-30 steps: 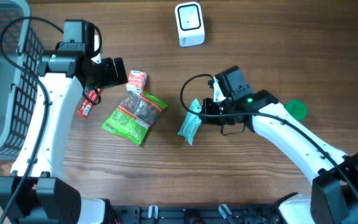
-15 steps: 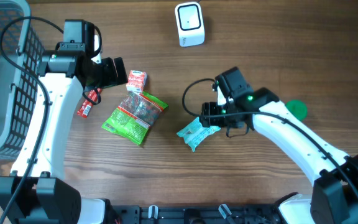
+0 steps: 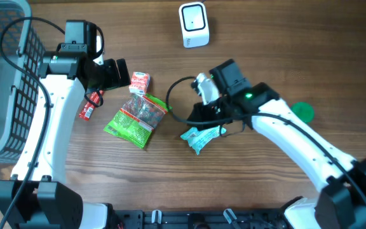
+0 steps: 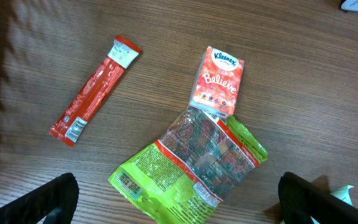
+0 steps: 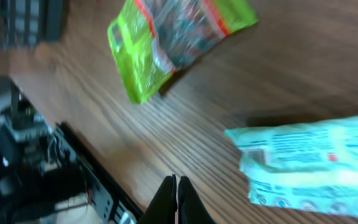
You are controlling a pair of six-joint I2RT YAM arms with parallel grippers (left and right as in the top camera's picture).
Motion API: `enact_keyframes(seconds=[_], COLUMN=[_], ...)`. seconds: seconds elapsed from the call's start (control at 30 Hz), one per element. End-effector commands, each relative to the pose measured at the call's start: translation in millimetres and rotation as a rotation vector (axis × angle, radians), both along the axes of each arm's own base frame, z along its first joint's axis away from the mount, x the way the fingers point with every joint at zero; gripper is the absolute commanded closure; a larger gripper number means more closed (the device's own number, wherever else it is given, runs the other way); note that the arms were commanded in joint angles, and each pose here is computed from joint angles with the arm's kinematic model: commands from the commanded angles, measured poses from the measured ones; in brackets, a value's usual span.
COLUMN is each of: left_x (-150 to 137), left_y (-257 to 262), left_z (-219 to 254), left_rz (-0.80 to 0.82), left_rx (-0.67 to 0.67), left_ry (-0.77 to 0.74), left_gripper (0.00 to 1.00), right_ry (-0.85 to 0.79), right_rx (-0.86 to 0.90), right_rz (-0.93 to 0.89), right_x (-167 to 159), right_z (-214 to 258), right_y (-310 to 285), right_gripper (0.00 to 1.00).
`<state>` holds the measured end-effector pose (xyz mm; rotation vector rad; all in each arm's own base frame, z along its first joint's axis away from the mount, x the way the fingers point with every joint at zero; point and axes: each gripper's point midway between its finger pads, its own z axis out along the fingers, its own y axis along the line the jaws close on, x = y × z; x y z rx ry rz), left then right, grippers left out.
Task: Scan the item barcode
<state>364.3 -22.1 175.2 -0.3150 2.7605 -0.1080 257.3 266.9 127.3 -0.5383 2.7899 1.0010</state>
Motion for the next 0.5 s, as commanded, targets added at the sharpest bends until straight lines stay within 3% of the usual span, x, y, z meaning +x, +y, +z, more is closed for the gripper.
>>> enact_keyframes(seconds=[0.0, 0.13, 0.47], left_x=[0.6, 0.6, 0.6], left_y=[0.7, 0.7, 0.7], left_z=[-0.1, -0.1, -0.1], left_rz=[0.004, 0.004, 0.003], left_rx=[0.004, 0.004, 0.004], left_ry=[-0.002, -0.002, -0.002], left_gripper=[0.0, 0.0, 0.0], right_ry=[0.074, 0.133, 0.287], right_rx=[-0.027, -0.015, -0.084], right_rz=[0.065, 0.144, 0.149], right_x=[-14.1, -21.4, -26.4], right_z=[-42.2, -73.8, -147.7], right_y=[0.2, -0.1, -15.5], right_gripper=[0.96, 0.96, 0.96])
